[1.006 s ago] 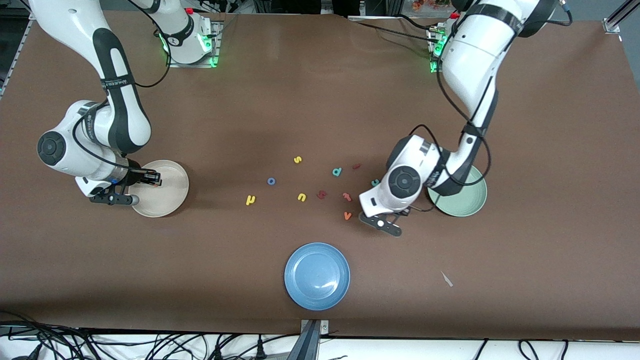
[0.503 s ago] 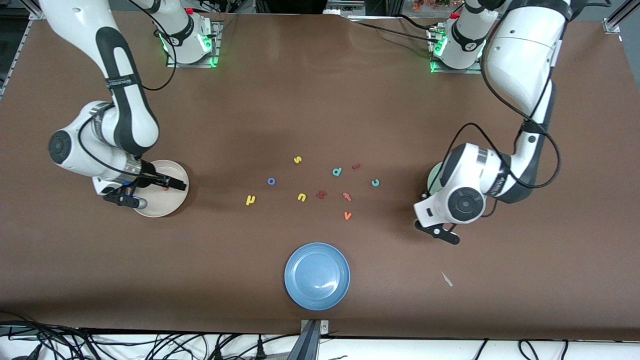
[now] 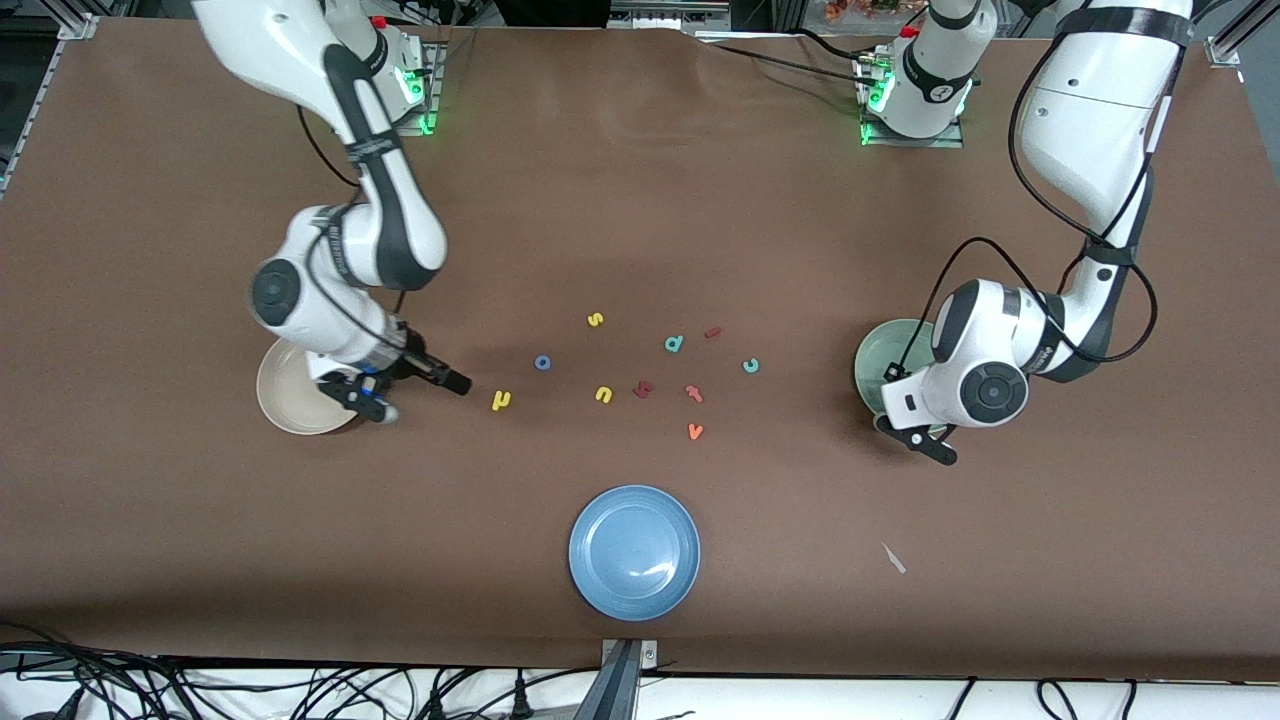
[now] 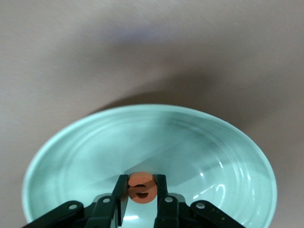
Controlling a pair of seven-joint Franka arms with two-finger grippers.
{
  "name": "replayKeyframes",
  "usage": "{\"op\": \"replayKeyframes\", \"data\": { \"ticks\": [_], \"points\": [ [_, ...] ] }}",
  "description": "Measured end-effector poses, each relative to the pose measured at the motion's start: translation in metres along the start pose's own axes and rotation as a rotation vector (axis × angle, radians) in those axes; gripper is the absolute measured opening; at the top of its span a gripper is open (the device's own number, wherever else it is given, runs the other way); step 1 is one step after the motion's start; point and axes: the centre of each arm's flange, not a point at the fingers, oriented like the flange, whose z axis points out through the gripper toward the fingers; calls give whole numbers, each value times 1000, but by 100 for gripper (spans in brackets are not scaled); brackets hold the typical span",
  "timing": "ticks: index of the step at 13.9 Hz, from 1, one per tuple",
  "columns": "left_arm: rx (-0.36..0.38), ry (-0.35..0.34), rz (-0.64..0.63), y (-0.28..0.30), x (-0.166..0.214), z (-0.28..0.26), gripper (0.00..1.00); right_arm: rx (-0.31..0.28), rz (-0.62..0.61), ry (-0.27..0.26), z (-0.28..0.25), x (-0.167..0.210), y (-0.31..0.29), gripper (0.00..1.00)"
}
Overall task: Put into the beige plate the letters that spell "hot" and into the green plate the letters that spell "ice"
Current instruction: 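Drop the f on the white plate while the left gripper drops the e, then reach the yellow h with the right gripper while the left gripper reaches the teal u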
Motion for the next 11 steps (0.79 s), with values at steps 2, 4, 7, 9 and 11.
{"op": "replayKeyframes", "data": {
  "ticks": [2, 4, 7, 9, 11],
  "points": [
    [5, 16, 6, 4, -1, -11, 49, -57, -11, 24, 20, -6, -20, 100],
    [13, 47, 28, 19, 0, -39, 69, -85, -12, 48, 34, -7, -36, 100],
    [6, 79, 39, 74, 5, -84, 99, -84, -7, 72, 42, -1, -54, 100],
    [-8, 95, -32, 119, 11, -96, 100, -87, -6, 76, 47, 1, -57, 99],
    [-15, 91, -128, 153, 16, -93, 100, -95, -7, 75, 54, 2, -57, 96]
  ]
}}
